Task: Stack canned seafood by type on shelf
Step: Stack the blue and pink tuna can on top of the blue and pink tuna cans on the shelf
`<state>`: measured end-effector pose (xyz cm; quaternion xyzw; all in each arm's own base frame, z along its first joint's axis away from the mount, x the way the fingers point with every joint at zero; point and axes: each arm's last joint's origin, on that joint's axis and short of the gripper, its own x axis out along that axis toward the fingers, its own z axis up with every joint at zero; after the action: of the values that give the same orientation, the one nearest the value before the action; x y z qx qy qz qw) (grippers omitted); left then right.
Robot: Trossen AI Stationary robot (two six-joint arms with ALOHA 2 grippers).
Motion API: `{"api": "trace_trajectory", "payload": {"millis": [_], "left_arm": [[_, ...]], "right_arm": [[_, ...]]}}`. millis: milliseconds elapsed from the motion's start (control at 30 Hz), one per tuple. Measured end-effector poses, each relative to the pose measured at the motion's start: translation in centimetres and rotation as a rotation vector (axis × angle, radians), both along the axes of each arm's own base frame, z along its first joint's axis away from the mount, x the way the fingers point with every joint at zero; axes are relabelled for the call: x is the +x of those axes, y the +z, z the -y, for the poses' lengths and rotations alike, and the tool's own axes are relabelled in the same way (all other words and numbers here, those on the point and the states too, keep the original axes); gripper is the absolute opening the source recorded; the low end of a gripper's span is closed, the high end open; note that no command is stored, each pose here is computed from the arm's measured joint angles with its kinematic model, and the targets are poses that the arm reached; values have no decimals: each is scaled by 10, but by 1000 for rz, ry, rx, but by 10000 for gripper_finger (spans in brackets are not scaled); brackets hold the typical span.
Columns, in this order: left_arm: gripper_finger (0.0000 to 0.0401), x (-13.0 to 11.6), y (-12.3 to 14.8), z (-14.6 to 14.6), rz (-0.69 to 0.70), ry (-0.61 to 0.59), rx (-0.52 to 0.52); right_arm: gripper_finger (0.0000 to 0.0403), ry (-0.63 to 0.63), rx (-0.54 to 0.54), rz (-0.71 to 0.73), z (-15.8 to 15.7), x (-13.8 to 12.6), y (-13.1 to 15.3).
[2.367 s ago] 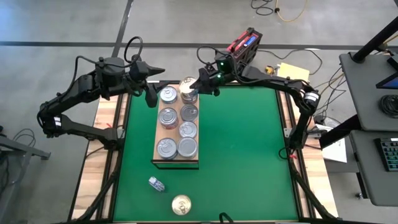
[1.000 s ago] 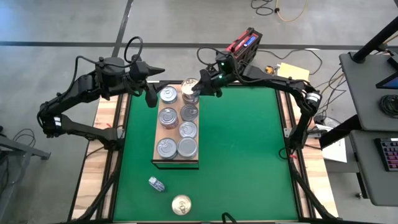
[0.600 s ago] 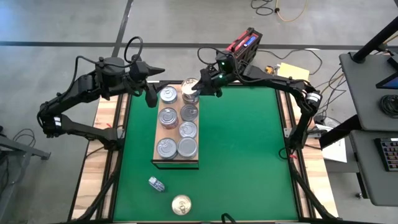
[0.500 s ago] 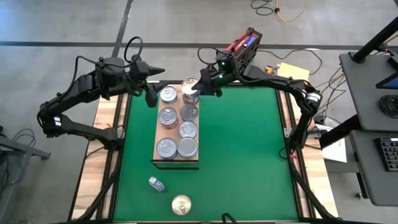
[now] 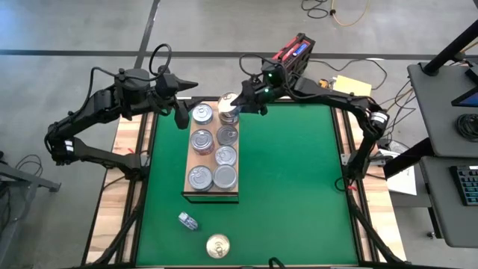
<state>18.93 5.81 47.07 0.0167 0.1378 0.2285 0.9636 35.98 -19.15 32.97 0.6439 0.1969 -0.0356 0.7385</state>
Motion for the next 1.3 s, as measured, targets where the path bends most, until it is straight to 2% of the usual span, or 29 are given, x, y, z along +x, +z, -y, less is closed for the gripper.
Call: {"api": "trace_trajectory", "payload": {"millis": [800, 1300], "left_arm": [[232, 1, 0, 0, -2, 0, 0], [232, 8, -4, -2, -22, 0, -6]], "right_arm": [[291, -8, -2, 19, -9, -2, 11], [280, -27, -4, -16, -12, 2, 6]]}}
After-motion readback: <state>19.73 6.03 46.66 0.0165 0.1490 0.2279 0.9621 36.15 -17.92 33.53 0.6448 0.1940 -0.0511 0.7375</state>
